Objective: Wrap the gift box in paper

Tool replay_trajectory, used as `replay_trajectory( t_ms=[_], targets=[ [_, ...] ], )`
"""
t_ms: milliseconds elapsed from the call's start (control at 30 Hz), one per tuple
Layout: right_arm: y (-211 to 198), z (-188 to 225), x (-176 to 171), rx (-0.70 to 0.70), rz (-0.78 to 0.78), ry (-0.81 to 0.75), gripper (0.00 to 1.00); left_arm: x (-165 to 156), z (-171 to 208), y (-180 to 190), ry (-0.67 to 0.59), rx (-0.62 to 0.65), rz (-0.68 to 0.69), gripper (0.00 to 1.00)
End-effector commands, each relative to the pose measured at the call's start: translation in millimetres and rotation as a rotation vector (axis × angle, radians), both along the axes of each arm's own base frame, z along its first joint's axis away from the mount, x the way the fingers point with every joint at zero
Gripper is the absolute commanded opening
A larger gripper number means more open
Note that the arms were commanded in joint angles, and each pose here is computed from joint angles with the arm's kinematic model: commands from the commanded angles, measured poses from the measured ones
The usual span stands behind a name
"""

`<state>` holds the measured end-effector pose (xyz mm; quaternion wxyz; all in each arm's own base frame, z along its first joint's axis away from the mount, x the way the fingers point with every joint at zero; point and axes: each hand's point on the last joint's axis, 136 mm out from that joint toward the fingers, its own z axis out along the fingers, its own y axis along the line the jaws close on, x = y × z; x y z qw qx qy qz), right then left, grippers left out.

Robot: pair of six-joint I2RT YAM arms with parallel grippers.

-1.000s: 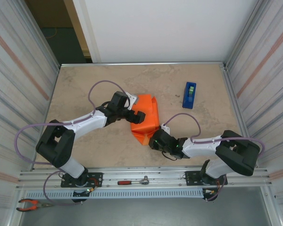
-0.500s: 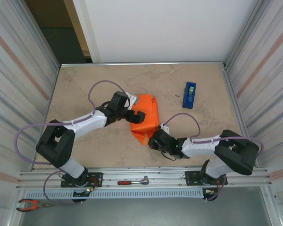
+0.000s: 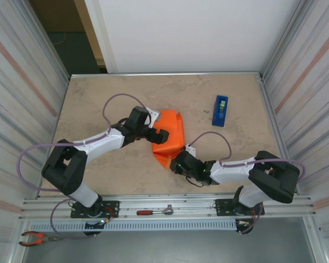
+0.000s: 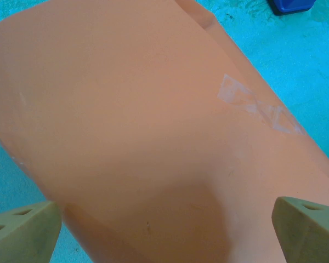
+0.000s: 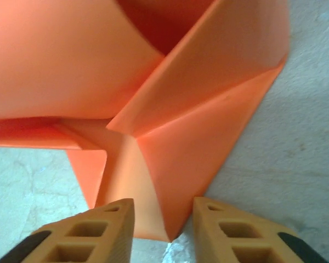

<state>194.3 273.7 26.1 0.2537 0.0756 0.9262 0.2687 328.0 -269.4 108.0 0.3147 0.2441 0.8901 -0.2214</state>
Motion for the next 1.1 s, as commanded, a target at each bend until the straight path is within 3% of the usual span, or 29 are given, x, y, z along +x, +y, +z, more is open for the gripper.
replay_trajectory(
  t_ms=[0, 200, 533, 700, 867, 1067],
  targets=[
    [-5, -7, -3, -0.045, -0.042, 0.041, 0.37, -2, 4, -5, -0.011, 0.006, -0.027, 0.99],
    [-7, -14, -4, -0.092, -0.06, 0.064, 0.31, -2, 3, -5, -0.01, 0.006, -0.03, 0.99],
    [-9, -15, -3, -0.091, -0.081, 0.079, 0.0, 4, 32, -4, -0.046, -0.02, -0.007, 0.99],
    [-13, -4, -1, -0.062, -0.095, 0.063, 0.0, 3, 61, 11, -0.056, -0.072, 0.057, 0.99],
    [-15, 13, 0, -0.03, -0.094, 0.039, 0.0, -24, 60, 28, -0.012, -0.119, 0.088, 0.96],
    [-19, 31, 3, -0.01, -0.089, 0.017, 0.0, -72, 35, 41, 0.092, -0.159, 0.069, 0.78]
  ],
)
